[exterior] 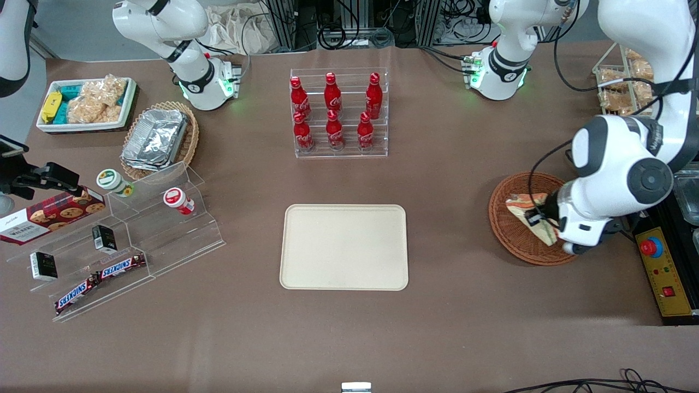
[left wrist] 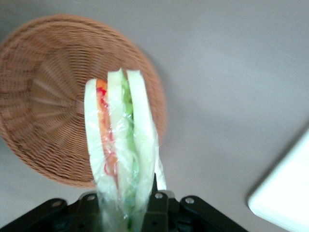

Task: Place sandwich from basket to tray
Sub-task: 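Carry the sandwich over the cream tray and lower it onto the tray, then open the left gripper to release the sandwich and raise away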

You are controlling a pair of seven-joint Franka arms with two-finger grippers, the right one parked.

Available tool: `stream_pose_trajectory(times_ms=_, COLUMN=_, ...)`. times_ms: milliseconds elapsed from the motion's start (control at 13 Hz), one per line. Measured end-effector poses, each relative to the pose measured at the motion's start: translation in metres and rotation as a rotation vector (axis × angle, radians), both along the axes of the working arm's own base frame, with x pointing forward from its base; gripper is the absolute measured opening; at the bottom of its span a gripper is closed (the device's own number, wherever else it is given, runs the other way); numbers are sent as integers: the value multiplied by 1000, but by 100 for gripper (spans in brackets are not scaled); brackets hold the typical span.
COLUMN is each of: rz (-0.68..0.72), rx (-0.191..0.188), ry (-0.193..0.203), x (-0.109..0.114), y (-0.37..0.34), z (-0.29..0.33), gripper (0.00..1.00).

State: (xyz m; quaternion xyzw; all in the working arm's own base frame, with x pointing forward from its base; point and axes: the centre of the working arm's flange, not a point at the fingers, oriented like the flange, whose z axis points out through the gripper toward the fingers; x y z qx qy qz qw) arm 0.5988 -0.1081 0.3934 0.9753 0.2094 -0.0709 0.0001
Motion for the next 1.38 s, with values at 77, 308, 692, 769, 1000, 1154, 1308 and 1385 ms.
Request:
stream_pose_trajectory(times_ms=77, rz=-62, rx=-9, ry=-12, x=-5, y=-39, z=4, gripper=22)
stream_pose_trajectory(times_ms=308, rz=-232, rx=-42, ry=-53, x=-27, y=-152, z=-28, gripper=19)
stream_pose_trajectory(times_ms=692, rz=-399, rx=-141, ry=-211, x=-52, y=-272, z=-129, gripper=19)
stream_pose_trajectory(times_ms=769, rz=-424, rx=-147, ry=-228, x=-57, y=-284, z=-145, gripper=19)
stream_pose_trajectory(times_ms=1000, rz=-479, rx=-128, ry=-257, x=-52, y=-296, z=-163, gripper=19)
stream_pose_trajectory(times_ms=1154, rz=-481, rx=-123, ry=-271, x=-44, y=-296, z=-162, gripper=35)
stream_pose_trajectory(times_ms=1308, rz=-446, rx=-133, ry=-302, x=-34, y=-297, z=-146, gripper=57)
stream_pose_trajectory(times_ms=1385, rz=-412, rx=-140, ry=-330, x=-27, y=-296, z=-129, gripper=68)
